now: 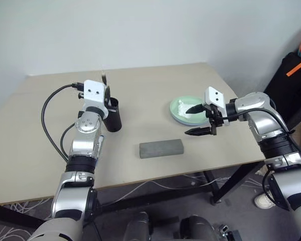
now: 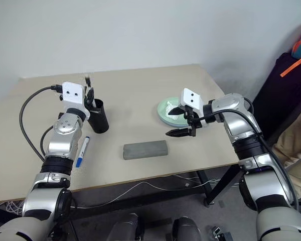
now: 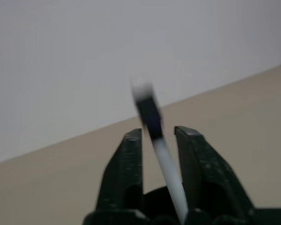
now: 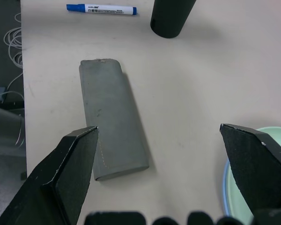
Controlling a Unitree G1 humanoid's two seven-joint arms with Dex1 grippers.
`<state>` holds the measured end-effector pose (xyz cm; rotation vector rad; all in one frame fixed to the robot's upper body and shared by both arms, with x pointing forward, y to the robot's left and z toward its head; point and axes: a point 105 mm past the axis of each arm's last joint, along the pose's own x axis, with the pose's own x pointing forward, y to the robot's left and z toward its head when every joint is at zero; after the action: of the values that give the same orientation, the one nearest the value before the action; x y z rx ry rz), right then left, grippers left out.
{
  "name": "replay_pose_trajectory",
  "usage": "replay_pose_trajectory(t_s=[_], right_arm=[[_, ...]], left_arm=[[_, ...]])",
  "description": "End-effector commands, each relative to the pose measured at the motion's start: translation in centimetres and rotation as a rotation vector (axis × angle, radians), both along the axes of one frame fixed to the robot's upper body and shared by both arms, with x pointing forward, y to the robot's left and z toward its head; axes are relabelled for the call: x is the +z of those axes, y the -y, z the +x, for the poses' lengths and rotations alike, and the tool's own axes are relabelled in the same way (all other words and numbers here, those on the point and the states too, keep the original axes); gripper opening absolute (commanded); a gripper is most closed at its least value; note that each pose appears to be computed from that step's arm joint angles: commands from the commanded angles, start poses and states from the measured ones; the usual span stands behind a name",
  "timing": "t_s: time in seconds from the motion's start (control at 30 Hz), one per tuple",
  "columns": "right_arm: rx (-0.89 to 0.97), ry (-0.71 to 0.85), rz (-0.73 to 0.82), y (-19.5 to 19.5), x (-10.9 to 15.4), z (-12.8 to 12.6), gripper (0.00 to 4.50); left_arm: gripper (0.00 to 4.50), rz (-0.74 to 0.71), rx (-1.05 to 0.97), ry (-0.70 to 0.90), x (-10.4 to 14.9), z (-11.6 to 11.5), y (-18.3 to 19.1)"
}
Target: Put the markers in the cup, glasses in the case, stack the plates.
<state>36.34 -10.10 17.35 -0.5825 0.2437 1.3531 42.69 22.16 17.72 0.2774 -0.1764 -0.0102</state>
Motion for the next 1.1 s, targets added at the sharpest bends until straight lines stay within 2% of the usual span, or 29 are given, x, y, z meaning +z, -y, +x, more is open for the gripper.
replay_pose_trajectory(t_s=[0.03, 0.13, 0.27, 0.4, 0.63, 0.73, 0.93, 1.1], right_arm=[[0.016, 0.066, 0.014, -0.5, 2.0, 0.3, 4.5], [0.02, 0.066, 0.016, -0.7, 2.0, 0.3, 4.5], [0.024, 0.063, 0.015, -0.7, 2.0, 0.3, 4.5], [0.024, 0.049, 0.031, -0.6, 2.1, 0.2, 4.5], [0.096, -0.021, 0.228, -0.3, 5.1, -1.2, 4.5], [0.115, -0.007, 0.299, 0.1, 6.4, -1.4, 4.5], [0.129, 0.021, 0.366, 0.4, 8.0, -1.3, 4.5], [0.109, 0.041, 0.355, 0.3, 7.9, -0.9, 4.5]], left_arm=[[2.47, 0.023, 0.013, 0.098, 3.2, -0.8, -0.4], [3.51, 0.024, -0.009, 0.116, 4.2, -1.6, -0.2], [3.51, 0.015, -0.027, 0.102, 5.9, -3.0, -0.6], [3.51, 0.034, -0.01, -0.08, 5.1, -4.8, -2.1], [3.51, -0.006, 0.106, -0.415, 0.7, -8.4, -5.4], [3.51, -0.065, 0.116, -0.549, -2.4, -9.3, -5.6], [3.51, -0.084, 0.087, -0.666, -5.3, -9.3, -4.3], [3.51, -0.1, 0.104, -0.75, -7.1, -8.8, -3.9]])
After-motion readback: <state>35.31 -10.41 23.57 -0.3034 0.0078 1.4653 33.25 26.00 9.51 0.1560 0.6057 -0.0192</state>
